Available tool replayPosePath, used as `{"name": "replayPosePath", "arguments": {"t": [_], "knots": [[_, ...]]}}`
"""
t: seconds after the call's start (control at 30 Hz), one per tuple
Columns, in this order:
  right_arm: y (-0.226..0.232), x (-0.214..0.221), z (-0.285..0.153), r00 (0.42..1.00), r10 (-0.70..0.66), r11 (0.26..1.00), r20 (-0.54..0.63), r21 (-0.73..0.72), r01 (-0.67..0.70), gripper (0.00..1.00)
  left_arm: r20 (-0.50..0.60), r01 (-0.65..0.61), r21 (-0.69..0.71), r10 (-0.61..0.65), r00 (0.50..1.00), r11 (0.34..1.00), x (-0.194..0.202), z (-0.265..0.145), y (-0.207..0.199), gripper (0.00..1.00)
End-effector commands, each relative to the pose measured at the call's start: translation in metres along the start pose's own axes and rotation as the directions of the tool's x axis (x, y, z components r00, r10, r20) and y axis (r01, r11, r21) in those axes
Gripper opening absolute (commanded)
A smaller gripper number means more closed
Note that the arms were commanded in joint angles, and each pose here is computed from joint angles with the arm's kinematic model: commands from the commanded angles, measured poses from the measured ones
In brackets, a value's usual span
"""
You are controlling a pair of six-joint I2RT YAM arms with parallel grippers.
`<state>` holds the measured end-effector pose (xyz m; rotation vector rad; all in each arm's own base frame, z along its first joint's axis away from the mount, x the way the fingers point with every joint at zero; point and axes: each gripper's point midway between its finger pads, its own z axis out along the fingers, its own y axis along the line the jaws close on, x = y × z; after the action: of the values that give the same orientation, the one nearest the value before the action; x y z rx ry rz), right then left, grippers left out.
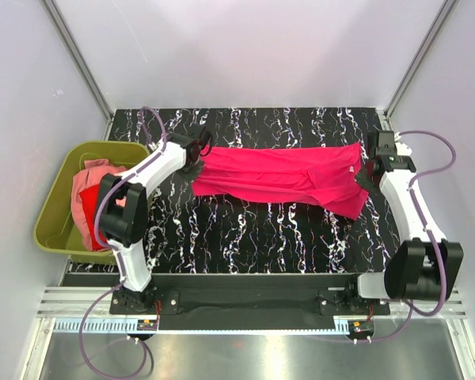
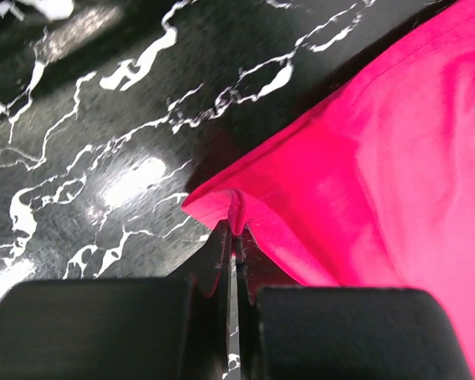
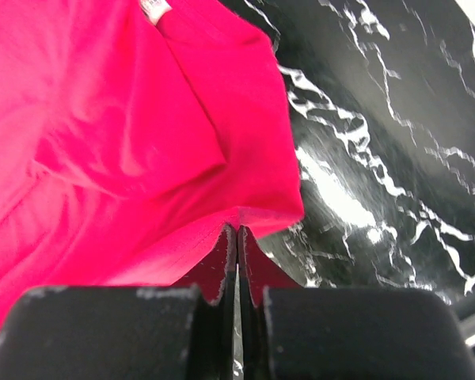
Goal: Fold and stack the t-shirts
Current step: Fold the tshirt
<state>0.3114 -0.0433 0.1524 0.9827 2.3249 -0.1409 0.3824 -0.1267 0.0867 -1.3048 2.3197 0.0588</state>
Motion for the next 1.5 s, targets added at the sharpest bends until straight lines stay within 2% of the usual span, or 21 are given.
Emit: {"name": "replayPosePath", "arguments": {"t": [0.0,0.63,0.9,1.07,1.17,1.33,1.4,1.47], "knots": [[0.024,-0.036,0.001,0.996,-0.034,0.998,0.079,-0.047,0.038,0.00,0.061,-0.040,-0.013,0.041,0.997,0.999,-0.018,0.001,-0.012,0.00],[0.063,-0.074,0.059,0.973,-0.229,0.973,0.027,0.021,0.228,0.00,0.089,-0.147,-0.047,0.150,0.985,0.988,-0.026,0.028,-0.042,0.00],[0.080,-0.071,0.072,0.964,-0.266,0.963,0.006,-0.039,0.266,0.00,0.094,-0.174,-0.071,0.180,0.979,0.982,-0.026,0.037,-0.045,0.00],[0.079,-0.063,0.081,0.959,-0.281,0.959,-0.022,-0.045,0.280,0.00,0.119,-0.173,-0.063,0.180,0.977,0.983,-0.033,0.041,-0.052,0.11],[0.083,-0.057,0.081,0.958,-0.284,0.957,-0.033,-0.076,0.281,0.00,0.125,-0.193,0.000,0.192,0.973,0.981,-0.033,0.041,-0.063,0.17],[0.082,-0.054,0.084,0.955,-0.292,0.954,-0.041,-0.076,0.289,0.00,0.123,-0.215,0.022,0.211,0.970,0.976,-0.032,0.043,-0.067,0.19],[0.082,-0.056,0.083,0.956,-0.292,0.955,-0.038,-0.072,0.289,0.00,0.118,-0.223,0.022,0.219,0.969,0.975,-0.030,0.045,-0.067,0.13],[0.083,-0.056,0.083,0.955,-0.294,0.954,-0.041,-0.076,0.290,0.00,0.115,-0.228,0.011,0.225,0.968,0.974,-0.031,0.044,-0.065,0.17]]}}
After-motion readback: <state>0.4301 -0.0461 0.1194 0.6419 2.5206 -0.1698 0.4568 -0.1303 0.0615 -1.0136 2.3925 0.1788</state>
